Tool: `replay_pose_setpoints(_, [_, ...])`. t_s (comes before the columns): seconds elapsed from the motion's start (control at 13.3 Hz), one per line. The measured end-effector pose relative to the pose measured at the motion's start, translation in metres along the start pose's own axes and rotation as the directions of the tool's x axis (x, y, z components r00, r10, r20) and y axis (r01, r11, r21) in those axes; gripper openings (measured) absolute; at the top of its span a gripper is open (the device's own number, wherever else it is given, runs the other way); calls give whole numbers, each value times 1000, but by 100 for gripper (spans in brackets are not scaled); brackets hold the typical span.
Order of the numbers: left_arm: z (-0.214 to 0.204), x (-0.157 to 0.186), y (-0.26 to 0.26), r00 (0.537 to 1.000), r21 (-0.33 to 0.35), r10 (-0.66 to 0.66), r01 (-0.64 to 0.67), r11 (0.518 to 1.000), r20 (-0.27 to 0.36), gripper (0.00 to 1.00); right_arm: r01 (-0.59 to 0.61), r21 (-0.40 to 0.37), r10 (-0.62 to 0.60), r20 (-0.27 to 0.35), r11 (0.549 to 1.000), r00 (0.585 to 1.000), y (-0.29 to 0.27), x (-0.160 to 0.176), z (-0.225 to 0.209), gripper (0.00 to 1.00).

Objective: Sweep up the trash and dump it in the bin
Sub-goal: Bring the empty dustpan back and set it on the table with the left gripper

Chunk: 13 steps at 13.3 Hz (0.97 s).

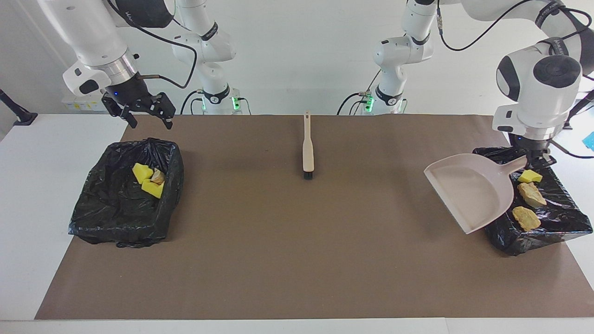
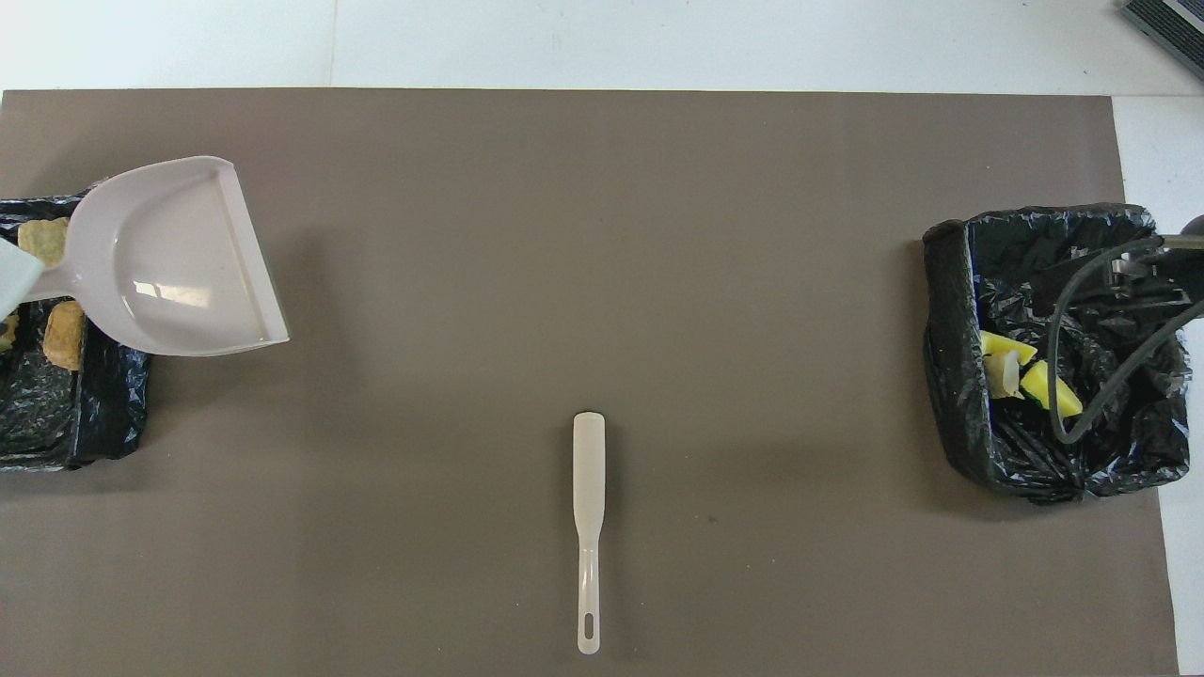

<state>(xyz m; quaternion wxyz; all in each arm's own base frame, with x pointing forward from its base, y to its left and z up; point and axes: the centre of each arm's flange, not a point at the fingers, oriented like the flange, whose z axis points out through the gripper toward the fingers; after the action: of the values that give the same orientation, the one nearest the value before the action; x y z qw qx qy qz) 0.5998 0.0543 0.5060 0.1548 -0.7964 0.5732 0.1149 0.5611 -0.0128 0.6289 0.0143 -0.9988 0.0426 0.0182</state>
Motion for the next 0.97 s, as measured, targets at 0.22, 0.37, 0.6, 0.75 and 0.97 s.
replay_pose_setpoints(0.22, [8,49,20,962,-88,-264,257,962,-66,33,0,0,0,0,1000,1000,0,0,0,100])
replay_pose_setpoints(0.37, [11,86,32,901,-146,-428,415,898,-71,33,0,0,0,0,1000,1000,0,0,0,100])
replay_pose_setpoints(0.6, [11,149,47,777,-231,-621,589,774,-98,33,0,0,0,0,1000,1000,0,0,0,100])
replay_pose_setpoints(0.75, [9,187,57,722,-288,-682,632,719,-118,33,0,0,0,0,1000,1000,0,0,0,100])
replay_pose_setpoints(0.97, [-6,253,76,635,-336,-766,704,626,-98,33,0,0,0,0,1000,1000,0,0,0,100])
